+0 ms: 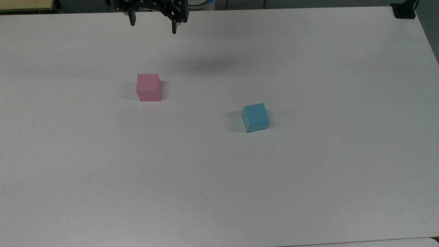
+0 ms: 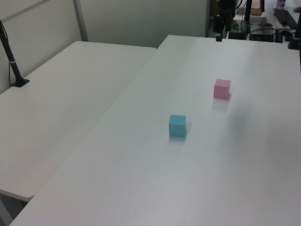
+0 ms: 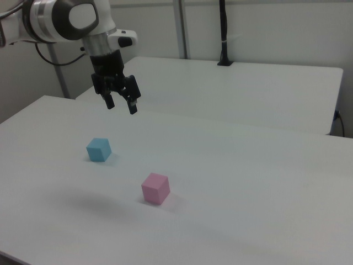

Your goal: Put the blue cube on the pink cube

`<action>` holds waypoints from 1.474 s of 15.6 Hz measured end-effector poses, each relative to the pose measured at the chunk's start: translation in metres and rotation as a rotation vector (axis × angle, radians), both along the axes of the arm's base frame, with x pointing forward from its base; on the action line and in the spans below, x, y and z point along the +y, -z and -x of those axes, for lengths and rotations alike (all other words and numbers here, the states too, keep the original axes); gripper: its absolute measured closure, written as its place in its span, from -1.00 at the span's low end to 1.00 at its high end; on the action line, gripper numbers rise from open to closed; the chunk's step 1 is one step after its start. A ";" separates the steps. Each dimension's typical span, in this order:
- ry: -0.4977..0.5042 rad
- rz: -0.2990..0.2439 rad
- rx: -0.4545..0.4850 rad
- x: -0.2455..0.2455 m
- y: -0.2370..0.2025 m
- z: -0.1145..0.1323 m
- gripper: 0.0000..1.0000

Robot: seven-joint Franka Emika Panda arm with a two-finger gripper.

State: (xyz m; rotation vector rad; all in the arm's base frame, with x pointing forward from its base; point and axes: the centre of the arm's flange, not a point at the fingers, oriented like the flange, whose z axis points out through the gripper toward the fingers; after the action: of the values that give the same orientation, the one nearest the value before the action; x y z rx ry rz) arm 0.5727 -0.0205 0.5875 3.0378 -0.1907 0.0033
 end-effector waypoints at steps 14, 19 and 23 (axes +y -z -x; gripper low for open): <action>-0.058 -0.002 0.033 0.003 0.019 -0.008 -1.00; -0.119 -0.062 0.048 0.039 0.042 -0.020 -1.00; -0.207 -0.114 -0.005 0.118 0.091 -0.049 -1.00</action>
State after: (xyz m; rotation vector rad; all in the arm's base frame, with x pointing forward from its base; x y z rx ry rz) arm 0.6219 0.0979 0.4970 3.1561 0.1290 0.0160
